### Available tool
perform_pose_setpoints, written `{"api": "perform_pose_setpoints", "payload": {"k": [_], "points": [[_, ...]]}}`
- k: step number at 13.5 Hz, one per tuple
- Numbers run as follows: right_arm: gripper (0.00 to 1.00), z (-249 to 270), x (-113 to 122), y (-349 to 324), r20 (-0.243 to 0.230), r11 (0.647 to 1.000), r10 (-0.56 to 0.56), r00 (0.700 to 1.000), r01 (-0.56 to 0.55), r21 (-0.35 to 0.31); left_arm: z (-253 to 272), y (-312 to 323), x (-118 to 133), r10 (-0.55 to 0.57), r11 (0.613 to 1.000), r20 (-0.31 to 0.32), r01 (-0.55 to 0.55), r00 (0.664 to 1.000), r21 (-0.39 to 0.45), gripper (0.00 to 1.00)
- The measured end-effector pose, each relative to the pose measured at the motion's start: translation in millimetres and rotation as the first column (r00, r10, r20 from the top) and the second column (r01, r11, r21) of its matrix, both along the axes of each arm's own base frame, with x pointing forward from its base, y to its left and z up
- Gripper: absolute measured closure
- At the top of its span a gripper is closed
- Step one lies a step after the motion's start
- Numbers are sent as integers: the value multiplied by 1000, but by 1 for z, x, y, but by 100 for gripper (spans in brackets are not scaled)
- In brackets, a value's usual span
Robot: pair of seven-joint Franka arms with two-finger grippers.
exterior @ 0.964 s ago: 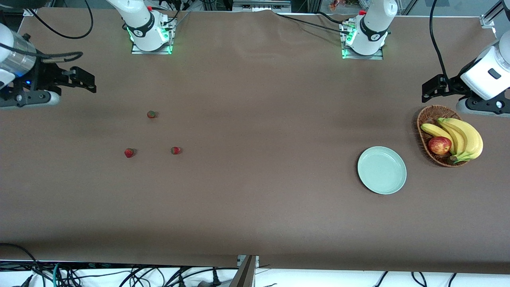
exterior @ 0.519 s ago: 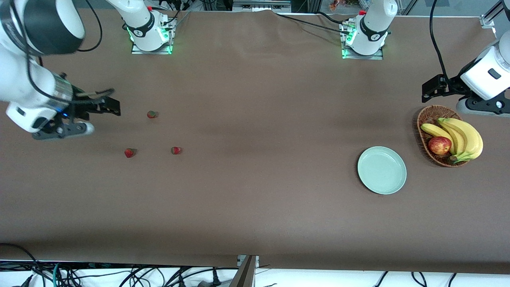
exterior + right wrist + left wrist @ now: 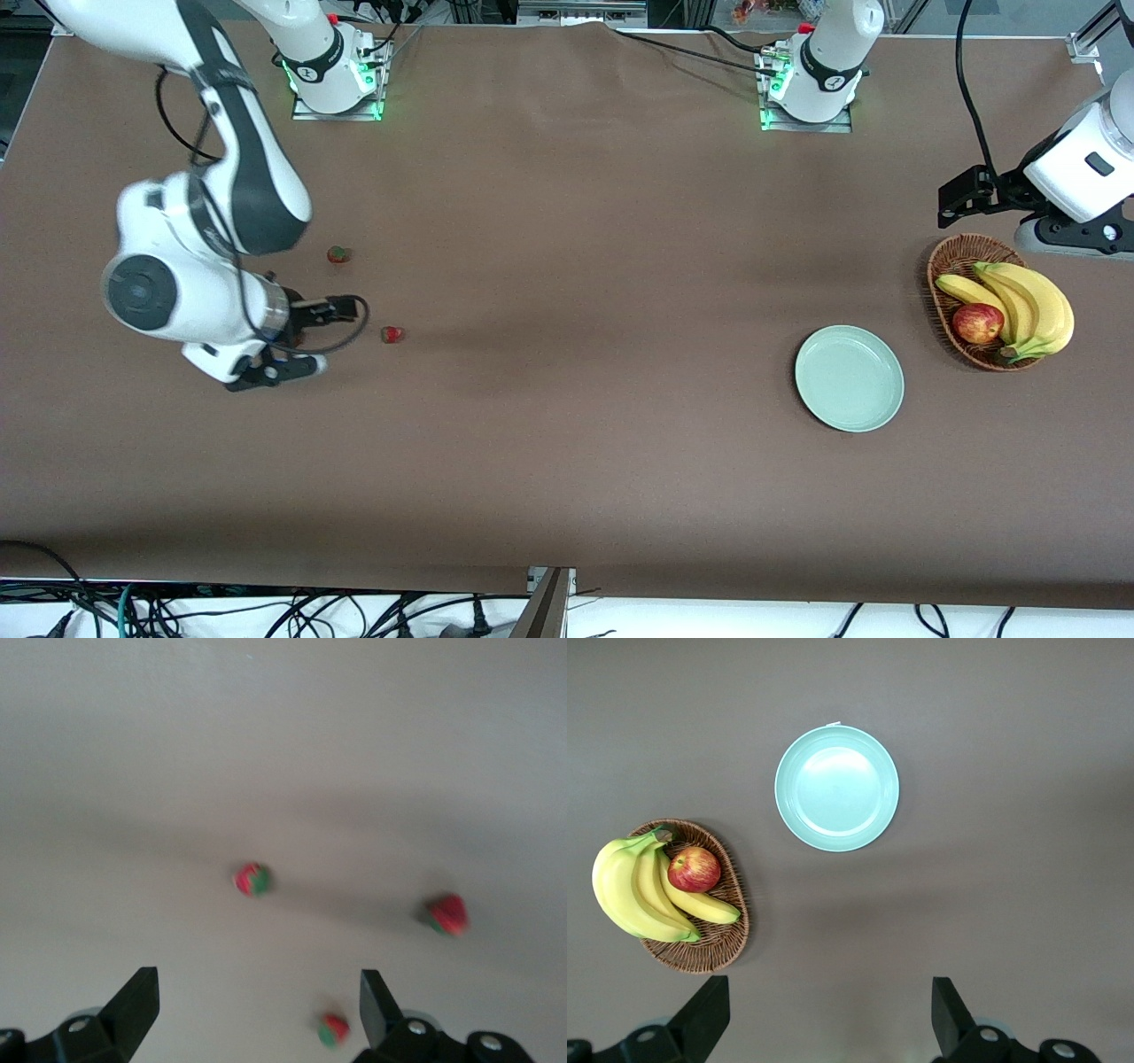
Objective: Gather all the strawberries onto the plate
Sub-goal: 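Lower the right gripper onto a strawberry and close it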
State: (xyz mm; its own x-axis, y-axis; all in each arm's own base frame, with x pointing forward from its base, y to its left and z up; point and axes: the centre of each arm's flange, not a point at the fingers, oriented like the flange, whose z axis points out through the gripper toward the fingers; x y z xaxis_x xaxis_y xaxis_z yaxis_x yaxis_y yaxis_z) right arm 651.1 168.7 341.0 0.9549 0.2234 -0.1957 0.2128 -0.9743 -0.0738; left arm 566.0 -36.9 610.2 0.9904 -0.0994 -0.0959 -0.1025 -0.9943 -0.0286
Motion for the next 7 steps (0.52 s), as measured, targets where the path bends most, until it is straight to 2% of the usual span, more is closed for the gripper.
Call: {"api": "perform_pose_setpoints", "payload": {"k": [4,7], "points": [[0,-60,-6,29,-20,1000,-4,1000,3,-7,0,0,0,0,1000,0,0,1000,0,0],[0,-104,-22,22,-8,1000,-17,1000,17,-9,0,0,0,0,1000,0,0,1000,0,0]]}}
